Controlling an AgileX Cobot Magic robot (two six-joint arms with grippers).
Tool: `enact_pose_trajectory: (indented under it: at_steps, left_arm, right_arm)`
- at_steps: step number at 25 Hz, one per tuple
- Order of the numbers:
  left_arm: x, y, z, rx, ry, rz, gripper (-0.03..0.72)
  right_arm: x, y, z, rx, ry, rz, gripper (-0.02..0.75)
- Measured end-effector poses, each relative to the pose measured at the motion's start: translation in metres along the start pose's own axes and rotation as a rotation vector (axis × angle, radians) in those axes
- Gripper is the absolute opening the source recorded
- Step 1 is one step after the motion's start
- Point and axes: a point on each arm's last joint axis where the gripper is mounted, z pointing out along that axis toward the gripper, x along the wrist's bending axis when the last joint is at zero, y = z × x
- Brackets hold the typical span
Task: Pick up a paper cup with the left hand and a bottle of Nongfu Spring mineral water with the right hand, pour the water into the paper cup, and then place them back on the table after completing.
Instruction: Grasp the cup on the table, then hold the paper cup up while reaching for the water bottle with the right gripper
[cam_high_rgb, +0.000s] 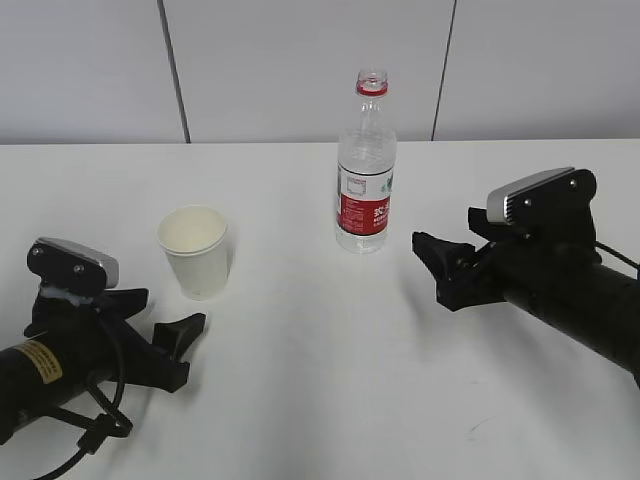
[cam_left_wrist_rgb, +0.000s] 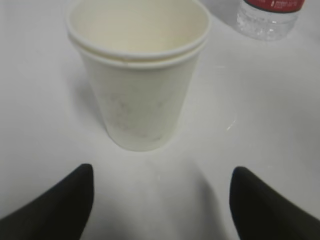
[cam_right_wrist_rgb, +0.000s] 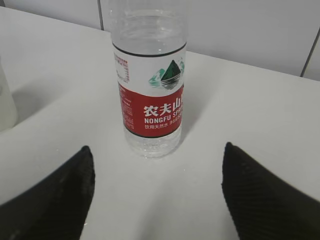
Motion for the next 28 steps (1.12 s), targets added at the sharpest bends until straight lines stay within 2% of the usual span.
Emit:
enact_pose_trajectory:
  at_steps: [5, 8, 18, 23, 28]
  left_arm:
    - [0.001, -0.002, 0.013, -0.004, -0.014, -0.001, 0.577]
    - [0.001, 0.002, 0.022, -0.025, -0.018, 0.004, 0.589]
    - [0.007, 0.01, 0.056, -0.086, -0.012, 0.009, 0.592]
    - [0.014, 0.01, 0.059, -0.095, 0.057, -0.026, 0.59]
    - [0.016, 0.01, 0.059, -0.097, 0.073, -0.034, 0.539]
  right_arm:
    - [0.001, -0.008, 0.003, 0.018, 0.007, 0.009, 0.587]
    - [0.001, -0.008, 0.003, 0.017, 0.01, 0.007, 0.587]
    - [0.002, -0.008, 0.003, 0.013, 0.016, 0.005, 0.587]
    - [0.002, -0.008, 0.003, 0.012, 0.017, 0.003, 0.587]
    - [0.003, -0.008, 0.003, 0.012, 0.029, -0.002, 0.587]
